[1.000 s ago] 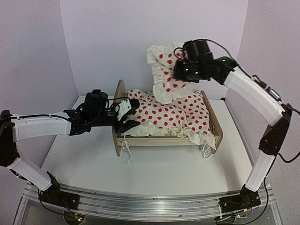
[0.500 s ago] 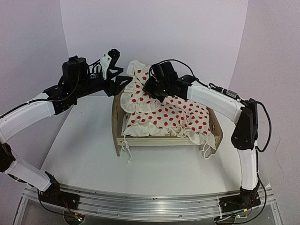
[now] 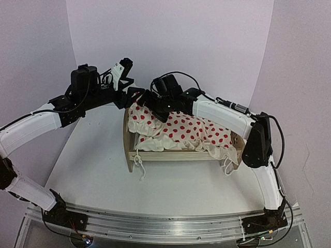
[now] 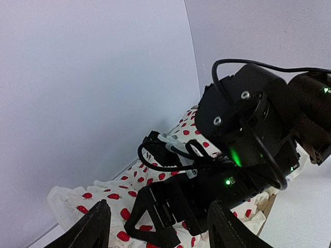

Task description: Set up the pet bed

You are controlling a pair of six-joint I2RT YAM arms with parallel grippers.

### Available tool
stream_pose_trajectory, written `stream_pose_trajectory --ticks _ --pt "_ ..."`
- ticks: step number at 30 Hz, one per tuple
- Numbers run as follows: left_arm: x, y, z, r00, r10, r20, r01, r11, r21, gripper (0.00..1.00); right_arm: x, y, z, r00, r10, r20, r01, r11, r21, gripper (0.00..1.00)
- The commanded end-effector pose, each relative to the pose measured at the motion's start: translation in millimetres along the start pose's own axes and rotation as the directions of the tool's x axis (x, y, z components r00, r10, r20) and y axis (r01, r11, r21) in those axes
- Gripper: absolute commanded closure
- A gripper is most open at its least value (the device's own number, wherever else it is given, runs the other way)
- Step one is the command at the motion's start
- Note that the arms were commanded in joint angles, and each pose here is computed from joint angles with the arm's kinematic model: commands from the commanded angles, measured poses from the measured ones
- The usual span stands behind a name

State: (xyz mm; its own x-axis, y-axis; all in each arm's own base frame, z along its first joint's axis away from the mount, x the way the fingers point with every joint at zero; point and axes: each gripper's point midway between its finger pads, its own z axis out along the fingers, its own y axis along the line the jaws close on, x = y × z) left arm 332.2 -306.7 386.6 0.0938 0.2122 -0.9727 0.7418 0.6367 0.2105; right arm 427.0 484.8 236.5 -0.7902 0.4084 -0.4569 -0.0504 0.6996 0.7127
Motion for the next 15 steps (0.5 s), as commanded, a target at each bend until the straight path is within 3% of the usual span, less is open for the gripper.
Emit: stream_pose_trajectory --ticks 1,6,9,12,15 --pt "-9.0 12.2 -5.6 1.0 0.01 0.019 -0.009 0.998 -0.056 0.34 -43.8 44.7 -45.4 0.971 -0.192 0.142 0.203 0.977 -0.068 0.02" --pt "1.0 16.5 -2.3 1.0 0.024 -0.008 -0.025 0.997 -0.074 0.36 -70.6 52.3 -81.1 0.886 -0.396 0.24 0.404 0.915 0.02 0.07" --pt "24.2 13.1 7.4 0.995 0.068 -0.072 -0.072 0.996 -0.055 0.51 -69.9 42.8 -84.4 0.856 -0.466 0.224 0.461 0.884 0.078 0.09" --pt "55.0 -9.3 31.2 0.971 0.171 -0.165 -0.161 0.984 0.07 0.64 -74.0 45.1 -99.0 0.836 -0.497 0.232 0.491 0.867 0.085 0.07" --pt "73.6 0.9 54.2 0.935 0.246 -0.256 -0.244 0.969 0.041 0.69 -98.9 44.7 -137.0 0.795 -0.528 0.298 0.507 0.848 0.152 0.05"
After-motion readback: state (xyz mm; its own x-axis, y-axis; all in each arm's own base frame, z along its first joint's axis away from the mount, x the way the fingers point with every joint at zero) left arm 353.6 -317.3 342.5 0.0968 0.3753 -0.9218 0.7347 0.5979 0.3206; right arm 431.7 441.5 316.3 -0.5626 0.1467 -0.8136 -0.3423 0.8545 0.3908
